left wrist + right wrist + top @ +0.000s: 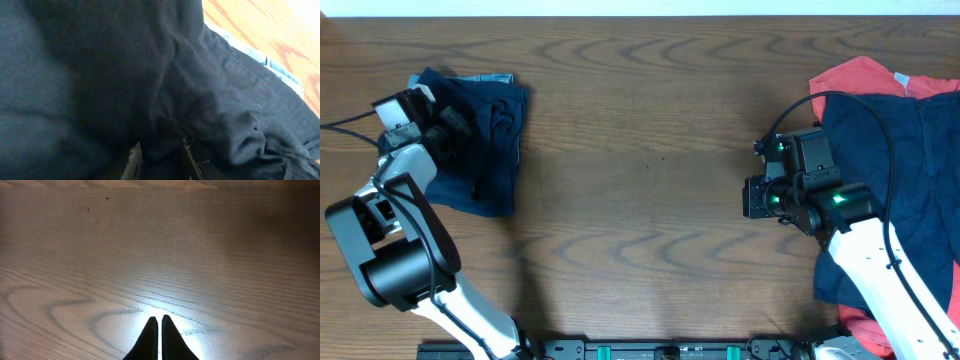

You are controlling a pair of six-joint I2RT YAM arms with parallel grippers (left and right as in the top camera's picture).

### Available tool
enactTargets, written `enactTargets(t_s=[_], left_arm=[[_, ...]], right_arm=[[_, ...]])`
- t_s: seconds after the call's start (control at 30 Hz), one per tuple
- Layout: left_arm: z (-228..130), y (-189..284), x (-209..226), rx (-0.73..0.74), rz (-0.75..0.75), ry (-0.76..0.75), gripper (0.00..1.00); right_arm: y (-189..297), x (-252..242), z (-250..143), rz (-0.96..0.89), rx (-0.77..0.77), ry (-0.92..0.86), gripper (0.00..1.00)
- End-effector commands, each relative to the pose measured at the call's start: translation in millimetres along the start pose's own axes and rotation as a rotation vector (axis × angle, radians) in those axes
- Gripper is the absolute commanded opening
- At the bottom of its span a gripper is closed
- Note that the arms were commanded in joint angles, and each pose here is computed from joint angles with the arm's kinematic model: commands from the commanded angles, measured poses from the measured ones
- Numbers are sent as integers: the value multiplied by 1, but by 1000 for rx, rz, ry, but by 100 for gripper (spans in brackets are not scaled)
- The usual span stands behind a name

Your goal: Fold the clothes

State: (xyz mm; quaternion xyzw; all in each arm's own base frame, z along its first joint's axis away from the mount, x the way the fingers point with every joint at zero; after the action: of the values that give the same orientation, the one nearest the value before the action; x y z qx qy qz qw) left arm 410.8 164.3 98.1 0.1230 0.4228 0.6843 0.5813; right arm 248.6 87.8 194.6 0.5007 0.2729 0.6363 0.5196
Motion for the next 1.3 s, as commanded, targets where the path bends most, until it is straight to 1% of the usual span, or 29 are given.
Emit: enactTargets(t_s=[0.0,0.1,0.17,0.3,0.37,0.47,0.53,0.6,0.63,0.67,0.7,0.77,0.83,0.87,0.9,0.93,0.97,1.1,1.27], left_arm=[[4,12,-5,23,-22,-48,36],[21,46,-25,18,-75,-133,45],[32,79,-45,14,-106,-209,50],[37,149,-93,-9,-145,-408,52],[30,182,-120,-28,-177,-515,53],[6,237,-162,-50,-239,-662,56],[-12,269,-181,-69,-268,-719,59],[-29,298,-193,-91,-284,-765,64],[-36,309,-196,-101,-280,-770,67],[-44,323,-197,-113,-261,-763,76],[-50,332,-196,-122,-243,-755,81],[-62,350,-191,-133,-211,-739,85],[-74,365,-185,-134,-203,-740,89],[-79,370,-182,-132,-202,-741,95],[-83,374,-180,-128,-202,-740,98],[-86,377,-179,-124,-202,-740,98],[-89,379,-177,-118,-201,-739,98],[-97,379,-174,-71,-197,-735,98],[-97,378,-174,-70,-197,-735,98]], right_arm=[[4,1,4,-2,-22,-13,1],[6,2,4,0,-26,-12,1],[10,3,5,7,-42,-9,1],[30,10,12,40,-117,7,3],[47,16,16,68,-176,20,4],[83,29,19,127,-287,54,4],[108,35,17,169,-361,77,4],[129,39,11,204,-427,95,4],[139,39,8,219,-457,103,8],[149,39,2,233,-486,109,12],[156,38,-3,242,-505,113,17],[170,35,-15,253,-537,134,27],[180,31,-25,250,-559,176,42],[183,30,-29,246,-566,200,50],[185,29,-33,241,-570,218,60],[186,28,-36,237,-572,231,77],[188,26,-39,236,-574,237,99],[189,25,-43,234,-567,235,99],[183,20,-50,214,-507,226,99]])
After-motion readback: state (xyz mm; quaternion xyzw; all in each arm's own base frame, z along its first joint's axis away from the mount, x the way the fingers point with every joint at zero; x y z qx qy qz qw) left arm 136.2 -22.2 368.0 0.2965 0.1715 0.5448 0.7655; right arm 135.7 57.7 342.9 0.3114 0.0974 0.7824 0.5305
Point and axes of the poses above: each gripper's point midway between its finger pads, its own y axis back along the fingers, its own x axis along the line the jaws close on, z = x × y, the point moved 8 cm from there along y, back along the fingers, and after that the axes turned 10 degrees about -y, right-handed, at the moved point
